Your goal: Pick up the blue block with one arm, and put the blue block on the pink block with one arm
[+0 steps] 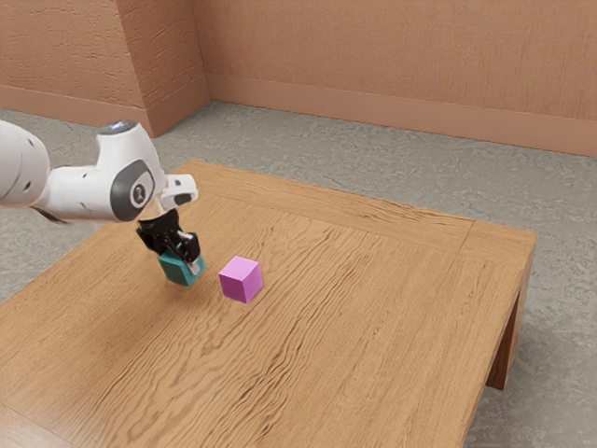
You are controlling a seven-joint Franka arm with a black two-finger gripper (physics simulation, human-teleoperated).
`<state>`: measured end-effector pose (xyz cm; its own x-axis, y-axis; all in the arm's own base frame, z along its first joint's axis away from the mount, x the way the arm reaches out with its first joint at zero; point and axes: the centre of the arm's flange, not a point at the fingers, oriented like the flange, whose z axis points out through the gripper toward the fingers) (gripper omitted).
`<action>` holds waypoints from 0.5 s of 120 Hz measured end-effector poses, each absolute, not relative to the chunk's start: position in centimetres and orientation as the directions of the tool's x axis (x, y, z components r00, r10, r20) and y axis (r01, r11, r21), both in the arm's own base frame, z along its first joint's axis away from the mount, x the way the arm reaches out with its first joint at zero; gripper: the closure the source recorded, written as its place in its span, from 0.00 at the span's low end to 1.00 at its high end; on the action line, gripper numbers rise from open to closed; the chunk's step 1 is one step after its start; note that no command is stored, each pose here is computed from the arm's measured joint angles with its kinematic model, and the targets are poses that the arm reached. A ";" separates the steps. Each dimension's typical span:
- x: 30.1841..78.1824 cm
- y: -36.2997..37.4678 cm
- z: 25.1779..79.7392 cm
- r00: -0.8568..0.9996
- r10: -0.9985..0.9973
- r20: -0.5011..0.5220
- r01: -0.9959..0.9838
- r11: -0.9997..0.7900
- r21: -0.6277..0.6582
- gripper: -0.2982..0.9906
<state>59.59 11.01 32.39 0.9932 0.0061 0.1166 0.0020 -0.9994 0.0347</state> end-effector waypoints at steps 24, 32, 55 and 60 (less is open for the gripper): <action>61.3 6.1 34.1 0.987 -0.045 0.156 -0.052 -0.998 0.045 0.53; 61.5 5.6 34.2 0.986 -0.043 0.158 -0.051 -0.998 0.047 0.53; 62.3 3.9 34.7 0.984 -0.045 0.171 -0.054 -0.997 0.048 0.52; 62.4 3.8 34.7 0.984 -0.042 0.172 -0.051 -0.998 0.046 0.52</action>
<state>62.37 3.79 34.68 0.9842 -0.0425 0.1717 -0.0510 -0.9977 0.0457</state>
